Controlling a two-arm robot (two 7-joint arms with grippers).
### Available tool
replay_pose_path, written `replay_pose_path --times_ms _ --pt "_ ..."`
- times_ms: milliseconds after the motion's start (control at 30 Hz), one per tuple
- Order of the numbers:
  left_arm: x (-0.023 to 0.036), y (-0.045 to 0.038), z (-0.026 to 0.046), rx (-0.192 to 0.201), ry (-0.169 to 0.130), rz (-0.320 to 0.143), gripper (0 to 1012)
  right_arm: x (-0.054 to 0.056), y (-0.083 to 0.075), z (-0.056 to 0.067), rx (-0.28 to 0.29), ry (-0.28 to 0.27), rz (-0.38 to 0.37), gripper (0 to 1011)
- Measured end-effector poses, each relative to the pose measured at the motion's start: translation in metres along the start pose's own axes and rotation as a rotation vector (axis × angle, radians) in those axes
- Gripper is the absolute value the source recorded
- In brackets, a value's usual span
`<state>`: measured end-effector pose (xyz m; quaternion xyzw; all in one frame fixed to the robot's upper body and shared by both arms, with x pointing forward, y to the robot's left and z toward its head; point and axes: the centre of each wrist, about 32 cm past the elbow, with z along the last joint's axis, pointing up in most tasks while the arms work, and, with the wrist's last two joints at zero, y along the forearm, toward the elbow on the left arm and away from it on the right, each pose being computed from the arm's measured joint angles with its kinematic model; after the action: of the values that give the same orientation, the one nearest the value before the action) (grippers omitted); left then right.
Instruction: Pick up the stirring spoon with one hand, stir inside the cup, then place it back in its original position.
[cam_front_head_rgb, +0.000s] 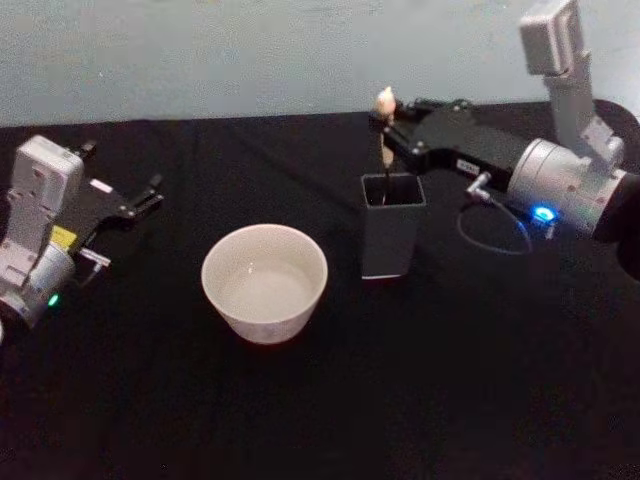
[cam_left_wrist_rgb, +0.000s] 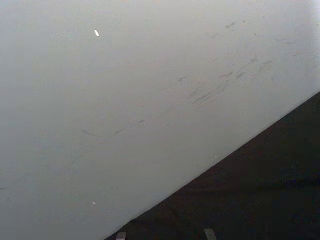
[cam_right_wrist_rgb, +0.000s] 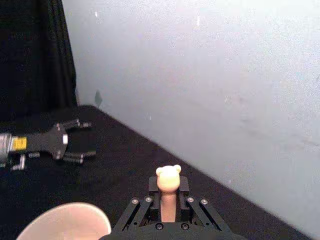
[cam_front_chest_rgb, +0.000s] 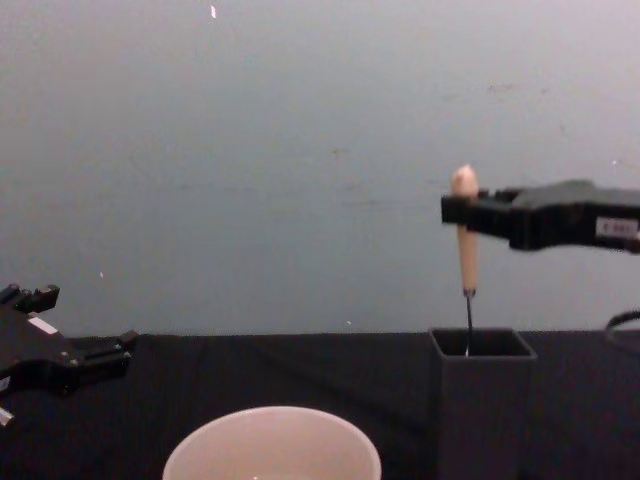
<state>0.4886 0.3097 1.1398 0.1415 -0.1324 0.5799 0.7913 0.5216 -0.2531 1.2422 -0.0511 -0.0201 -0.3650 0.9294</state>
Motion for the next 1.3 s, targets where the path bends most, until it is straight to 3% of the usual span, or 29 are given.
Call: replay_pose_path --times_ms 567,900,1300 --pt "0.0000 0.0000 0.0000 0.000 0.000 0.000 1001 -0.007 -0.009 0.014 0.186 -0.014 -0.031 214" --pt "0.0000 0.0000 0.0000 0.000 0.000 0.000 1001 -0.019 0.002 0.005 0.248 -0.029 -0.022 213" --pt "0.0000 0.0000 0.0000 0.000 0.000 0.000 1001 -0.038 0.021 -0.002 0.294 -0.024 0.080 211"
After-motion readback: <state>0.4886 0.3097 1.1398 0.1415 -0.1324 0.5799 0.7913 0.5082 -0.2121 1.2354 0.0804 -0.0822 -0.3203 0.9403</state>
